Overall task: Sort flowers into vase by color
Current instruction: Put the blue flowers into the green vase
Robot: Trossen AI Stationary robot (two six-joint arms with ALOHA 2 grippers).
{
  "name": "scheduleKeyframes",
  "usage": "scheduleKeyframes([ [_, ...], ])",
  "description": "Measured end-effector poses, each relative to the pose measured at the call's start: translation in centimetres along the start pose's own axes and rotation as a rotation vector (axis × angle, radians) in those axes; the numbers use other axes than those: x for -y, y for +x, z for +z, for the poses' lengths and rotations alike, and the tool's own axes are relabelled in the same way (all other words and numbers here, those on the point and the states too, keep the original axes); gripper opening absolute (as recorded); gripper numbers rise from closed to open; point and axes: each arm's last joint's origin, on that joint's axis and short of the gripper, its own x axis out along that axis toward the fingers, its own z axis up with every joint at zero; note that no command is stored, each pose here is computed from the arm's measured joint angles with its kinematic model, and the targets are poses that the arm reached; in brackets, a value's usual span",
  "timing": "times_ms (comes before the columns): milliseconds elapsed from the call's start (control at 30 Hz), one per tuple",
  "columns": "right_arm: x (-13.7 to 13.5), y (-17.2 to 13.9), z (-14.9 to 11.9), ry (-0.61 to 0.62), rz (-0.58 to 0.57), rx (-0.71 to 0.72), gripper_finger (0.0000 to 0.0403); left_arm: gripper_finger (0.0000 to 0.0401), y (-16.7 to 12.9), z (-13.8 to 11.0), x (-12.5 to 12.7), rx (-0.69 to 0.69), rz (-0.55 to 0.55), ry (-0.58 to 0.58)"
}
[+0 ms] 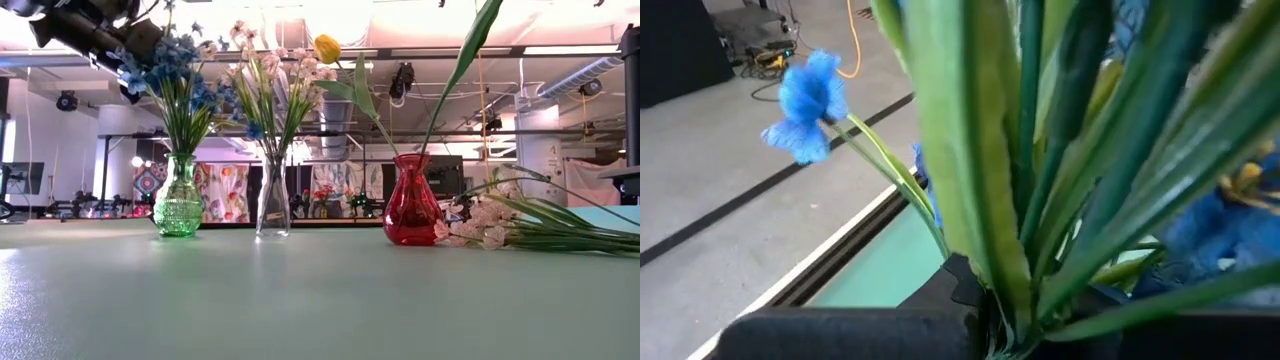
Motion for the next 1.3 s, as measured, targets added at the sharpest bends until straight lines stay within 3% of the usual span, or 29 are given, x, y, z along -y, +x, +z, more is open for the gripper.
scheduleKeyframes([
  [300, 0.0, 0.0, 0.0, -0.001, 0.0, 0.0, 0.0233, 0.0029, -0.4, 0.3, 0.1, 0.034, 0.005, 0.021],
  [900, 0.0, 0.0, 0.0, -0.001, 0.0, 0.0, 0.0233, 0.0192, -1.2, 0.5, 0.5, 0.076, 0.01, 0.058],
  [1300, 0.0, 0.0, 0.0, -0.006, -0.001, 0.0, 0.0233, 0.0275, -1.4, 0.6, 0.5, 0.088, 0.009, -0.05],
])
